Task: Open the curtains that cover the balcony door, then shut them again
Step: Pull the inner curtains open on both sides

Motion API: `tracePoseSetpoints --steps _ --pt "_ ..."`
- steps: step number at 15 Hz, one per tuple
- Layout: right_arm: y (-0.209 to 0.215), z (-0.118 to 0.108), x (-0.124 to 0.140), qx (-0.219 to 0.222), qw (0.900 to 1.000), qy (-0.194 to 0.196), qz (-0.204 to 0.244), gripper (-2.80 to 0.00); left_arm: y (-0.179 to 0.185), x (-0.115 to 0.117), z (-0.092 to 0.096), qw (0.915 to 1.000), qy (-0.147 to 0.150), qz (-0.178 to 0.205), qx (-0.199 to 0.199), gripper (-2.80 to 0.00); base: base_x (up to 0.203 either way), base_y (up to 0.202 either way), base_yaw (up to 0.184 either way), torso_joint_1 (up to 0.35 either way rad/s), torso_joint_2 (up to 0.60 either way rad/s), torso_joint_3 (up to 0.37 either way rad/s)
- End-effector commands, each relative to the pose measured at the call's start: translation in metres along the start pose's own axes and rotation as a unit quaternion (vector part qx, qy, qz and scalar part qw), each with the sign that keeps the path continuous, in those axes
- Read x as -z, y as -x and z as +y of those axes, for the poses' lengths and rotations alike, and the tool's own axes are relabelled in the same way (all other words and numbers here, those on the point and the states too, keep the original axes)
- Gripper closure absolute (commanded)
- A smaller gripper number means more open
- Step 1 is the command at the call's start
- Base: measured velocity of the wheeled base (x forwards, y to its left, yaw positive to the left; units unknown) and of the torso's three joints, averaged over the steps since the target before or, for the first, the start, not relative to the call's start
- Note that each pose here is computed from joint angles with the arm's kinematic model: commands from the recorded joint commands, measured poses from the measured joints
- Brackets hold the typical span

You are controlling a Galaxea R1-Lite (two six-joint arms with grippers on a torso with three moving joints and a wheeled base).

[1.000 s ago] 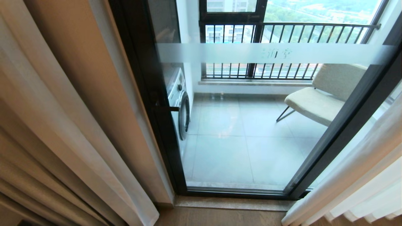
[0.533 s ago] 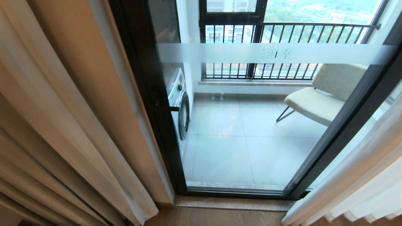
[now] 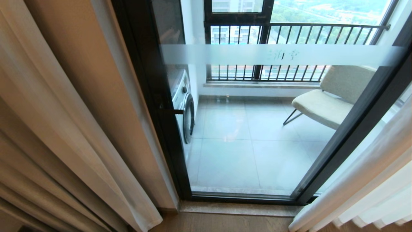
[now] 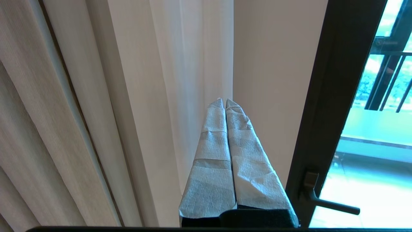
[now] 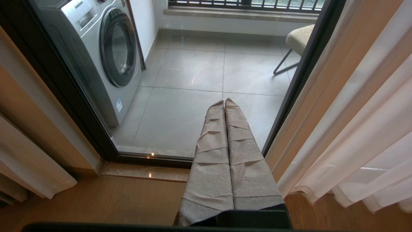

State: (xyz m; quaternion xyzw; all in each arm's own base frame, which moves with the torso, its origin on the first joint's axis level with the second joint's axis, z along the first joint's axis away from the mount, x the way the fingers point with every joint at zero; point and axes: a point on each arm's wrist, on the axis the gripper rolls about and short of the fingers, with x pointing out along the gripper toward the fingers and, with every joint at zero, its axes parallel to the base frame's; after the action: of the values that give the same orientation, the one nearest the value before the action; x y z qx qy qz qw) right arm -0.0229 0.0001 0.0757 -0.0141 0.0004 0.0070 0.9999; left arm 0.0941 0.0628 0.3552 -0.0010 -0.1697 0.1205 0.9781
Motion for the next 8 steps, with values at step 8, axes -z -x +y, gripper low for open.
tracePoseSetpoints --steps 8 --pt "0.0 0.0 0.0 -0.001 1.0 0.0 0.0 0.0 -0.016 0.008 -0.038 0.9869 0.06 0.019 0.149 0.0 0.0 0.0 0.0 0.0 0.0 0.0"
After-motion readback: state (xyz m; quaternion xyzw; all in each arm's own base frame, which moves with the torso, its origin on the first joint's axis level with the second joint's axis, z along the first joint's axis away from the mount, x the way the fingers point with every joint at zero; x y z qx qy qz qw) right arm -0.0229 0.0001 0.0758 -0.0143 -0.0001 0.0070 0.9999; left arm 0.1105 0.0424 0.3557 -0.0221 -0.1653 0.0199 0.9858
